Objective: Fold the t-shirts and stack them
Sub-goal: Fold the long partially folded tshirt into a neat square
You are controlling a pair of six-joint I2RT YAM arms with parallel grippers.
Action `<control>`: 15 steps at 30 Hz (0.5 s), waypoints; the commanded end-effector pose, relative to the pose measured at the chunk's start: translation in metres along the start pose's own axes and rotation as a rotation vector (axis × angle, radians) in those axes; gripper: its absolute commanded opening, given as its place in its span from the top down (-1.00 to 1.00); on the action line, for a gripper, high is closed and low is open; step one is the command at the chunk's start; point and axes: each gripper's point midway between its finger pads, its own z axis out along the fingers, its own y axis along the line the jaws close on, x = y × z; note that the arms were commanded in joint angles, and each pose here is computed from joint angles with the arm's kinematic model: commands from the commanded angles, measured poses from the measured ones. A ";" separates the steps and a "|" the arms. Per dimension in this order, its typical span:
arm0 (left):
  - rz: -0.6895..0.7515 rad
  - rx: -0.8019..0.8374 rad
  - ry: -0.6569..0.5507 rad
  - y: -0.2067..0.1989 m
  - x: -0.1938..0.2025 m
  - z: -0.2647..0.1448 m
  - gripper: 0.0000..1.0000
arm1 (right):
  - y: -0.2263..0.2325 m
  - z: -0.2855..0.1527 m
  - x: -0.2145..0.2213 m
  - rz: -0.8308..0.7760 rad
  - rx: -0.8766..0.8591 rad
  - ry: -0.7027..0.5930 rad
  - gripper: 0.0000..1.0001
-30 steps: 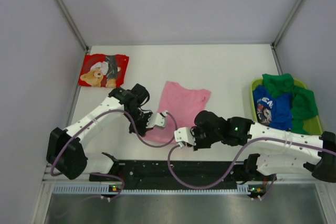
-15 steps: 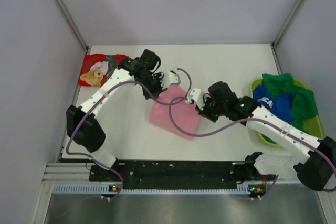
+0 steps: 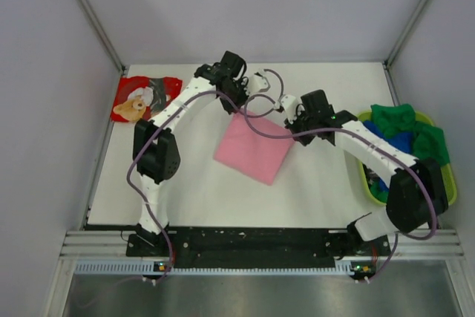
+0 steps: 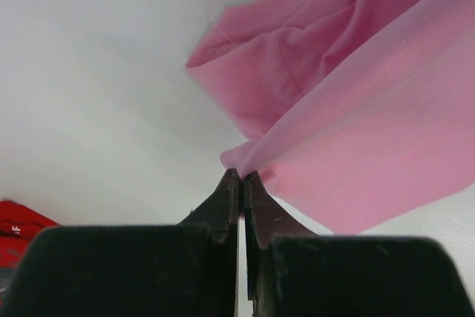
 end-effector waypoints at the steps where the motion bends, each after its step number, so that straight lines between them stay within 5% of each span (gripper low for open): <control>1: -0.018 -0.202 -0.071 0.052 -0.026 0.009 1.00 | -0.033 0.018 -0.001 0.083 0.078 0.021 1.00; 8: -0.043 -0.331 -0.049 0.087 -0.029 0.059 0.98 | -0.071 0.050 0.020 0.220 0.211 0.055 1.00; 11: -0.053 -0.417 -0.073 0.105 -0.036 0.077 0.71 | -0.099 0.066 0.025 0.288 0.324 0.067 0.98; 15: -0.101 -0.521 -0.064 0.131 -0.038 0.092 0.09 | -0.131 0.092 0.027 0.379 0.445 0.105 0.47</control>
